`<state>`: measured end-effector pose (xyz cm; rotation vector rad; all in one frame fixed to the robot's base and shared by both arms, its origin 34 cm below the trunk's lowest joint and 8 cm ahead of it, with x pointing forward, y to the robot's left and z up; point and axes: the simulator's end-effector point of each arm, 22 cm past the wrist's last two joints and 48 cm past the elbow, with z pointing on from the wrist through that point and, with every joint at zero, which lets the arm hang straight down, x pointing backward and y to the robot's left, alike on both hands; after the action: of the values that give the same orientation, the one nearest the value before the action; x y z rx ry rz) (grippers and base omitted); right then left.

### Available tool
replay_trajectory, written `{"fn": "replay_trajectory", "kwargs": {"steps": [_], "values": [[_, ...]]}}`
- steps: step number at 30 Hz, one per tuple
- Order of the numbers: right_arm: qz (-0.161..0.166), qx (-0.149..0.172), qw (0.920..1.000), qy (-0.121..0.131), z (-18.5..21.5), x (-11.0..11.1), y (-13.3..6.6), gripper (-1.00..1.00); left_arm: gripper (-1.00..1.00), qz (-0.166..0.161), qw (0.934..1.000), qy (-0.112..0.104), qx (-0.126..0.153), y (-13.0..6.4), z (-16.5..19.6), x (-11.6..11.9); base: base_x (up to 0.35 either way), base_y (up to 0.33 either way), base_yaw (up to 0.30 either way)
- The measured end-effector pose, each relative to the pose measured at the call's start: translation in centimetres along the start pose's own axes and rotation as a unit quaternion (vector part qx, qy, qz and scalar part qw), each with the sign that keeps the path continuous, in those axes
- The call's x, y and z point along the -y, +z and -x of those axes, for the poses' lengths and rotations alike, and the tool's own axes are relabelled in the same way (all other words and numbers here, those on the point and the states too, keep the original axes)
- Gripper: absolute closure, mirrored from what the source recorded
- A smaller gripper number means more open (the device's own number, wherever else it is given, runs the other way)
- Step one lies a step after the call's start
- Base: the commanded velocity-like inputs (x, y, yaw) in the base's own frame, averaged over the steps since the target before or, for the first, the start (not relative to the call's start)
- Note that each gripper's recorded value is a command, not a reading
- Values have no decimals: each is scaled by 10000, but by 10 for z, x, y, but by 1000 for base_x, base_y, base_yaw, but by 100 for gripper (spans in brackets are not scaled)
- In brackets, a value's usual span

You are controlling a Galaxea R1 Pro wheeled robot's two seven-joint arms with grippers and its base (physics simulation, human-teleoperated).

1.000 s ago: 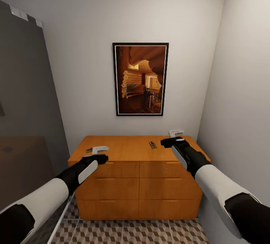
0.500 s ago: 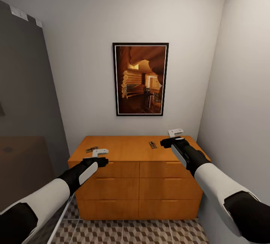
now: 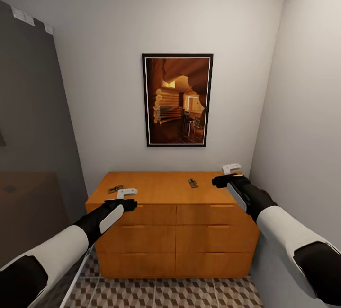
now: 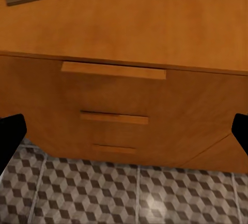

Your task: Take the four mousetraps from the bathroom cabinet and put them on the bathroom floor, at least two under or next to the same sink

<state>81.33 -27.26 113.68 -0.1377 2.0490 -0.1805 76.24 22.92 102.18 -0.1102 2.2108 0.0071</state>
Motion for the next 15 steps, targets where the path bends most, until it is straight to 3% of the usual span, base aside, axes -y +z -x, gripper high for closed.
{"fn": "replay_trajectory", "kwargs": {"steps": [7, 12, 15], "values": [[684, -138, 9976, 1, -16, 11, 0, -100, -100, 65, 10000, -12, -58, 2, -5, -7, 105, 0, 0], [818, -169, 9965, -95, -20, 11, -1, -100, -100, 96, 9999, -21, -96, 3, -9, -10, 173, 0, 0], [797, -193, 9962, -293, -22, 10, -1, -100, -100, 93, 9999, -23, -110, 3, -10, -9, 277, 0, 0]]}}
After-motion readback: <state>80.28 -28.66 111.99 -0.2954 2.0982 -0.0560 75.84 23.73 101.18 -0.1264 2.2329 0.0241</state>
